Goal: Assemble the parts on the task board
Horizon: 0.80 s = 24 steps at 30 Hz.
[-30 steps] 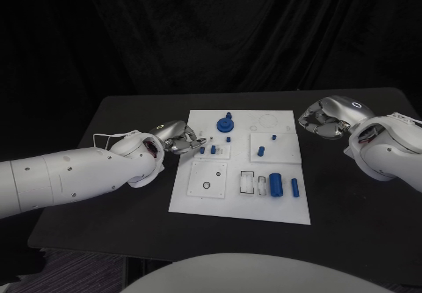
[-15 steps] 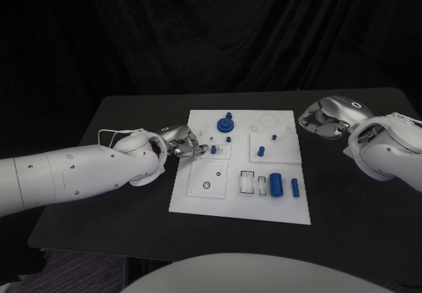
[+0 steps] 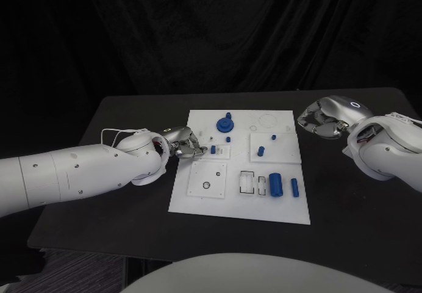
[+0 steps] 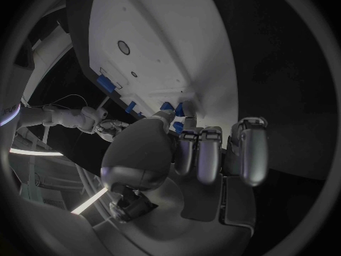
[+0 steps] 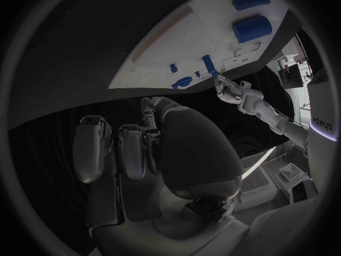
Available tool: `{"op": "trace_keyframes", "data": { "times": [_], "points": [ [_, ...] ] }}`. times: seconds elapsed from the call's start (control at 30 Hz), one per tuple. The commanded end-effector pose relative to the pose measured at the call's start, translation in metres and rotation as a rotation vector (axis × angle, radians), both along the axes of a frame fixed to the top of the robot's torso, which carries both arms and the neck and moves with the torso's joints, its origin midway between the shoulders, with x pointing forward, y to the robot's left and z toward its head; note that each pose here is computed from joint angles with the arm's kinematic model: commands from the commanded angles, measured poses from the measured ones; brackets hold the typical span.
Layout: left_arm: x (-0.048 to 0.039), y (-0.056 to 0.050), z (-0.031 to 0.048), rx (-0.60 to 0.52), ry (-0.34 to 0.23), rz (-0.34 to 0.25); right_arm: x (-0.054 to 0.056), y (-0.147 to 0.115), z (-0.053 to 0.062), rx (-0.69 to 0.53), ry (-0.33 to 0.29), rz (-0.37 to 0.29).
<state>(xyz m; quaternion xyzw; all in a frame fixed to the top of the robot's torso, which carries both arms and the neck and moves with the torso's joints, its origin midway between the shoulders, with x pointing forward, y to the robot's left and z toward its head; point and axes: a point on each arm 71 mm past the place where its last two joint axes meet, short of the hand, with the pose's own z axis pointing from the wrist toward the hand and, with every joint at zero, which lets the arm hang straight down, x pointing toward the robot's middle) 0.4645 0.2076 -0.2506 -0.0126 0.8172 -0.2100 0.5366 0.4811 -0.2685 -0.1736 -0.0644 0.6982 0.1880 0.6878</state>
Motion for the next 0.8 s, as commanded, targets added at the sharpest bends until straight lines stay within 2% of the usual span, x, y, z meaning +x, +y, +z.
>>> {"op": "trace_keyframes", "data": {
  "times": [0.03,0.47,0.8],
  "points": [
    [0.0007,-0.002,-0.0005,0.016,0.019,-0.006,0.0,-0.0004,-0.0012,-0.004,0.005,-0.01],
    [0.0035,-0.0022,-0.0034,0.037,0.039,-0.001,0.0,0.0001,-0.0014,-0.005,0.007,-0.009],
    [0.0045,-0.0028,-0.0029,0.03,0.029,-0.003,0.0001,0.0004,-0.0016,-0.007,0.01,-0.008]
  ]
}}
